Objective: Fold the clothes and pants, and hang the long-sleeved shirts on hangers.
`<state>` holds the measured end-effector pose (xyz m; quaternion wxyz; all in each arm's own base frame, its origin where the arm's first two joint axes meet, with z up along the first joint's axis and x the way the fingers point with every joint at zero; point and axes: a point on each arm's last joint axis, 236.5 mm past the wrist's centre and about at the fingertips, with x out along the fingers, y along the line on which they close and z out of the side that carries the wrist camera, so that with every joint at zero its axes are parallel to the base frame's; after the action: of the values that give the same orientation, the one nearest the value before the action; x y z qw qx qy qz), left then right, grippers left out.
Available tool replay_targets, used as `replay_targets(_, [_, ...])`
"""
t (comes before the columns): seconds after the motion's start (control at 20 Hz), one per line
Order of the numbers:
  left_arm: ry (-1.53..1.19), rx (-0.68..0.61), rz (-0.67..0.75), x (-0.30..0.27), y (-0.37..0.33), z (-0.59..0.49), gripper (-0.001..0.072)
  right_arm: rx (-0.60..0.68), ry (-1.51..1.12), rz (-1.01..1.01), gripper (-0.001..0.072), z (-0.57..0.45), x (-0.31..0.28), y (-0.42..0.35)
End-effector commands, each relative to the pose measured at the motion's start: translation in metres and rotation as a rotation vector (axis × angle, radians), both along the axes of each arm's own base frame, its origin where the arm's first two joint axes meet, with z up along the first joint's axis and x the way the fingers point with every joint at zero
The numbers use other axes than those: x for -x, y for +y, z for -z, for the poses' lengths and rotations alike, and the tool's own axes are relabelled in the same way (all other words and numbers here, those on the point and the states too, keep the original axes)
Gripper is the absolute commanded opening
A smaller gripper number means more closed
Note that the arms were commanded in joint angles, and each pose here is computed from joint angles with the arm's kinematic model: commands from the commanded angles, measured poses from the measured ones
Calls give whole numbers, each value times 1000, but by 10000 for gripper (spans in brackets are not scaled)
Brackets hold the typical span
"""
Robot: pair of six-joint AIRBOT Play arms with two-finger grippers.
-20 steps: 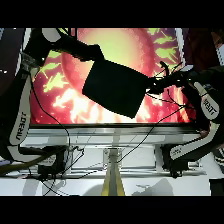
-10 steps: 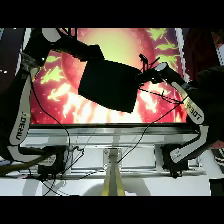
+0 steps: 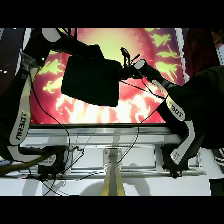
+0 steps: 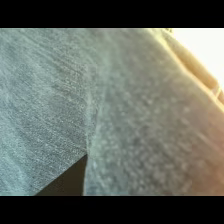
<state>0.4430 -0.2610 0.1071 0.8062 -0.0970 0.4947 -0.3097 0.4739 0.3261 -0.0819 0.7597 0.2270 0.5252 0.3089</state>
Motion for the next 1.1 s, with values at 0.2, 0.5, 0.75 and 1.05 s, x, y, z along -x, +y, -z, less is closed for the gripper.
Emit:
replay_targets(0.2, [-11, -4, 9, -1, 1, -1, 464, 122, -186, 144, 21, -89, -59, -137])
replay_targets(0.5, [-63, 11, -3, -3, 4, -19, 433, 251, -390, 465, 21, -234, -49, -320])
replay_targets(0.75, [-111, 27, -12, -3, 5, -39, 433, 444, -418, 817, 22, -313, 38, -471])
replay_targets(1.05, [-125, 32, -12, 0, 6, -47, 433, 807, -117, 1176, 21, -325, 227, -598])
